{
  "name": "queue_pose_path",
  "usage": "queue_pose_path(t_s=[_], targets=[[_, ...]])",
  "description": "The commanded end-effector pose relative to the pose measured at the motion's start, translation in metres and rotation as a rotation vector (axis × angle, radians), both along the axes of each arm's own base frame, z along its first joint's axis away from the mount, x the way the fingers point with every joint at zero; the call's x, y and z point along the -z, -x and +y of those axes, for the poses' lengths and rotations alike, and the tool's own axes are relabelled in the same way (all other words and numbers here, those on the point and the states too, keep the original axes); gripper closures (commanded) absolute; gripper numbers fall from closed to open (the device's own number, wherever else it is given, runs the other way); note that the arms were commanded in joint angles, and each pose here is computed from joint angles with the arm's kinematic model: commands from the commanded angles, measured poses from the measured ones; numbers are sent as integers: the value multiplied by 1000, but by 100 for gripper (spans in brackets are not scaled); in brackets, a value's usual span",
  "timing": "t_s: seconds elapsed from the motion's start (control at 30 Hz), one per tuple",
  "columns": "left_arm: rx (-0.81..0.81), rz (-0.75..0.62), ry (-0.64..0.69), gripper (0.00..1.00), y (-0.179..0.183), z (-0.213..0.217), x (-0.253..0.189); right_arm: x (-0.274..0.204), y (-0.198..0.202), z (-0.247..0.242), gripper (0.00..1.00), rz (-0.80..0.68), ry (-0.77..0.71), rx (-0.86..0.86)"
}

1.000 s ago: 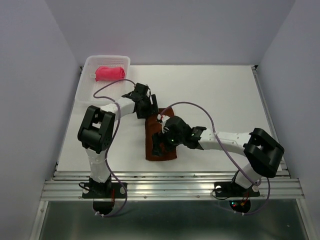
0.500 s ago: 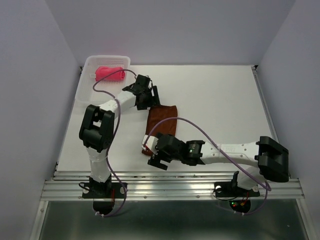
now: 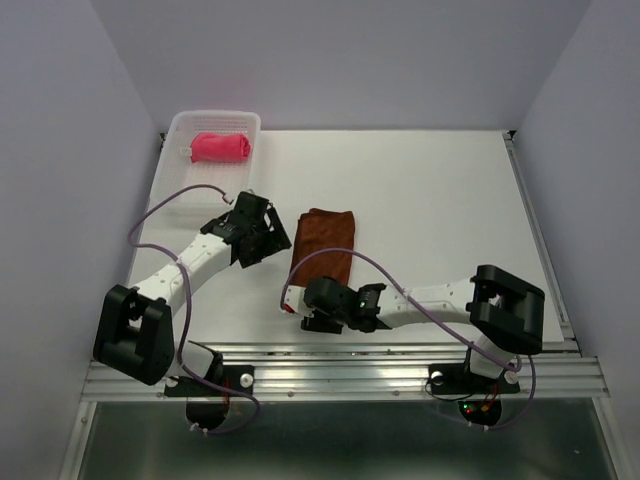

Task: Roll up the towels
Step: Fold the towel, then roll the towel

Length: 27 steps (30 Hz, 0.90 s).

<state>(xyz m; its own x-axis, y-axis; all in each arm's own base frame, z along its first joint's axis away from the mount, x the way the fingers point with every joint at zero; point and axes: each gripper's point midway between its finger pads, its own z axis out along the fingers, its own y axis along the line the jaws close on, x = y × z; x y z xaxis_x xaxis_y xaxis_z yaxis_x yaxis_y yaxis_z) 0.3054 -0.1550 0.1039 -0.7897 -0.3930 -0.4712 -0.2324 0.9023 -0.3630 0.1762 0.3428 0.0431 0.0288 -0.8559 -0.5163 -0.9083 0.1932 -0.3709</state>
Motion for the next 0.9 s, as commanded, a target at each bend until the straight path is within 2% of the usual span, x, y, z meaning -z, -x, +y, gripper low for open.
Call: queue_pose_path(t_s=[0.0,0.1,0.23,0.27,0.3,0.43,0.57,0.87], targets=[[-79,36,-2,11,21,16,7,5,-8,0,35,-42,12,5],[-78,27,20,11,27,17,5,19,-8,0,39,-32,41,17],[-89,18,-17,11,28,27,-1,26,-12,0,66,-36,66,47],[-94,17,-38,10,27,32,-1,20,-15,2,77,-48,56,59],[-92,22,-47,10,28,34,-2,16,-15,4,80,-44,42,61],[-62,6,-43,11,25,32,-8,-10,-11,21,81,74,-48,94],[-29,-2,-17,10,26,28,-11,-19,4,27,84,225,-61,94],[-7,12,-18,10,31,32,-11,-44,-26,29,84,401,-186,134]])
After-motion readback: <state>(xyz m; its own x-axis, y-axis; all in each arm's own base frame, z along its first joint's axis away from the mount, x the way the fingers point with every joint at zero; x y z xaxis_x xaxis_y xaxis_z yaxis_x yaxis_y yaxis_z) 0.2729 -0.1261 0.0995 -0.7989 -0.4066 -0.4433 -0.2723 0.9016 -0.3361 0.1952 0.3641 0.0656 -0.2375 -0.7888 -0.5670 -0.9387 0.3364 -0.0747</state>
